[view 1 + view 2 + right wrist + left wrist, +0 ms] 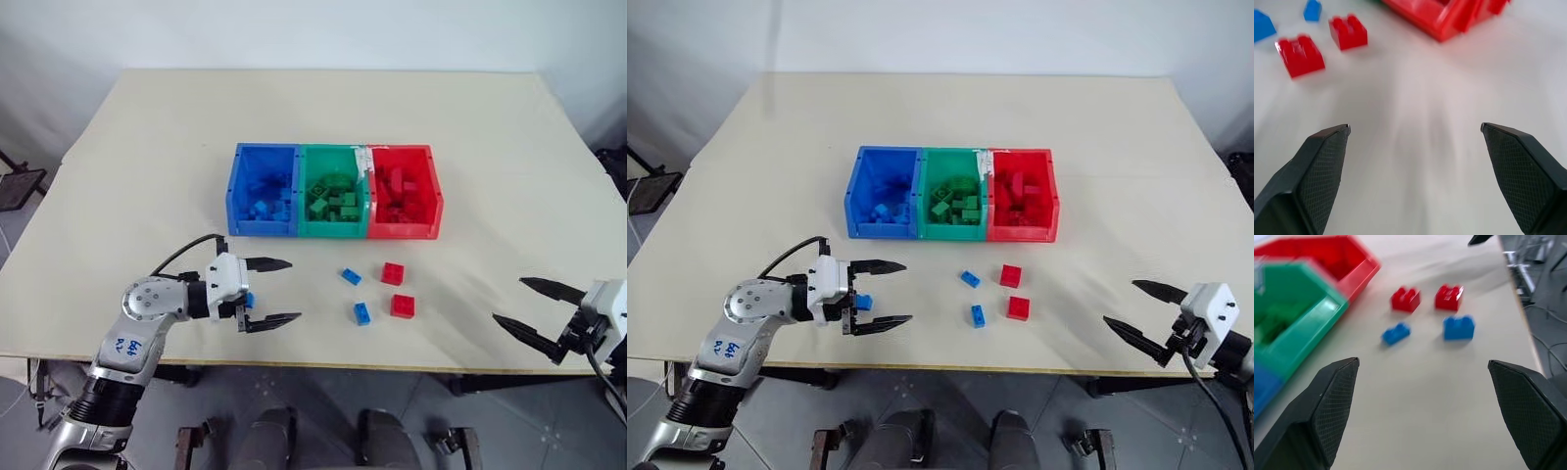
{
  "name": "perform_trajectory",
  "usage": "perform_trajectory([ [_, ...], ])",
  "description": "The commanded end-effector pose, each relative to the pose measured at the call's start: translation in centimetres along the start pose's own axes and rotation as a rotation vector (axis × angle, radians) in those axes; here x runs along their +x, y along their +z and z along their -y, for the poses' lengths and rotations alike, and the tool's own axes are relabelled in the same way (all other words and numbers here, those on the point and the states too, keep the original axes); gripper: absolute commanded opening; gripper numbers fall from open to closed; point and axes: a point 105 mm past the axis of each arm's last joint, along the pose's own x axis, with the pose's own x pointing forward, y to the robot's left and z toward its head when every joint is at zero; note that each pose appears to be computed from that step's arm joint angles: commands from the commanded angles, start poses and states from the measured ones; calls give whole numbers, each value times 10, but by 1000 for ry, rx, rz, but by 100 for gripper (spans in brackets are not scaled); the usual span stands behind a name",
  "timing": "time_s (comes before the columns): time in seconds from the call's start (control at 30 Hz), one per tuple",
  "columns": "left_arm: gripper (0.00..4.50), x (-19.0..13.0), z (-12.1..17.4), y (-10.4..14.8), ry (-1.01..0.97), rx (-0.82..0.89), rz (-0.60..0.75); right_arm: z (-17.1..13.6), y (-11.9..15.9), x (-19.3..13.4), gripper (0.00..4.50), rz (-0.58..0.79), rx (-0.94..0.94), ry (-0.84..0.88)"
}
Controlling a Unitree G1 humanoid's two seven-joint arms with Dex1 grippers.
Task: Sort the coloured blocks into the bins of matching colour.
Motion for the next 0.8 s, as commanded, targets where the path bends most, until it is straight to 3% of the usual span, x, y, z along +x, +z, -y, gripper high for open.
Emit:
perform_trajectory([
  [0.03, 448, -5, -4, 9, 28, 34, 11, 0, 14, 12, 450, 23, -49, 81],
  [0.4, 448, -66, -8, -13, 216, -42, -105, -45, 23, 89, 450, -48, -47, 477],
  [0.77, 448, -82, 3, -14, 294, -72, -137, -71, 11, 129, 450, -104, -18, 570],
  [0.8, 450, -82, 4, -13, 294, -73, -137, -71, 10, 130, 431, -105, -17, 565],
])
